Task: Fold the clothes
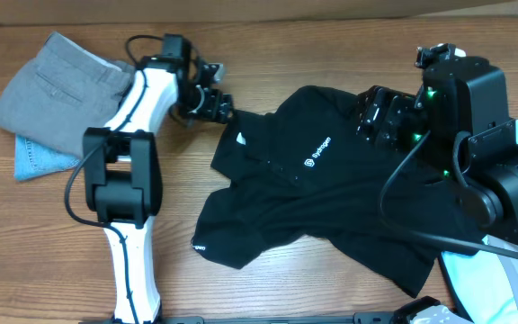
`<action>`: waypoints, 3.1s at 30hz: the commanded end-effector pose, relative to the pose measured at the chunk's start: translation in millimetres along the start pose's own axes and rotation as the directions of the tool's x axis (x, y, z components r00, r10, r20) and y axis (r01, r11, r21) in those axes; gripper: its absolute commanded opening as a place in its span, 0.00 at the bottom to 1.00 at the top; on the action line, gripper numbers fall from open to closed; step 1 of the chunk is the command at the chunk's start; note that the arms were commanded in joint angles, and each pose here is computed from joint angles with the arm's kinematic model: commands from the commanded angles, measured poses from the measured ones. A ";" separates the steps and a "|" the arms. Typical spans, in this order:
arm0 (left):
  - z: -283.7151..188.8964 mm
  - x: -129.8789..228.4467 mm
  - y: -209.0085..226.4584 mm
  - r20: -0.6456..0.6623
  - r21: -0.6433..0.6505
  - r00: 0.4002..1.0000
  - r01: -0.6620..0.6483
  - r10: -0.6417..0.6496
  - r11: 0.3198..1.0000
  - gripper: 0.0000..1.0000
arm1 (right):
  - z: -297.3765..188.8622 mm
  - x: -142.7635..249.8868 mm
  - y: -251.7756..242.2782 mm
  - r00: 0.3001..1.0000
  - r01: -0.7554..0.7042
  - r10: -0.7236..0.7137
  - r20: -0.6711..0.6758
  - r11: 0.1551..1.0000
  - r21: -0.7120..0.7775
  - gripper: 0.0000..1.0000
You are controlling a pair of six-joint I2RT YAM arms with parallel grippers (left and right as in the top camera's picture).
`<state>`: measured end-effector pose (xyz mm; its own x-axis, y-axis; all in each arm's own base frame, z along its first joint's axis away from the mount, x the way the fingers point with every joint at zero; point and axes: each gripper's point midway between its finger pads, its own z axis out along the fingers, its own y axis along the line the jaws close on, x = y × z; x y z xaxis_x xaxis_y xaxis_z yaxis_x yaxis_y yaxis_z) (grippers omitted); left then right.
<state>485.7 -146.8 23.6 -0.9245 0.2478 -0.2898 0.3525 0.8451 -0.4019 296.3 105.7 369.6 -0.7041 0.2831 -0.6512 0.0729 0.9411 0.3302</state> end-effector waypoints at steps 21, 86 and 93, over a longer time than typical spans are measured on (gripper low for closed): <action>49.9 23.6 3.4 -0.115 -0.104 0.991 -0.085 0.073 0.991 0.04 | -3.0 1.8 -6.2 1.000 0.000 0.000 -0.007 1.000 0.028 0.81; -201.6 -22.7 -5.0 0.048 -0.238 0.990 0.142 -0.134 0.961 0.63 | 199.9 195.3 -248.9 0.497 -0.282 0.609 -0.618 0.787 0.549 0.24; -201.4 -17.6 -5.8 0.029 -0.236 0.989 0.147 -0.144 0.961 0.64 | 215.7 236.0 -268.0 0.481 -0.343 0.710 -0.514 0.692 0.635 0.17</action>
<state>472.7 -59.2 188.5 -0.9732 0.0920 -0.2106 0.1391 0.9652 -0.2214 276.5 -39.7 -2.7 -0.7096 0.6574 0.2535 0.6895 0.7220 0.0574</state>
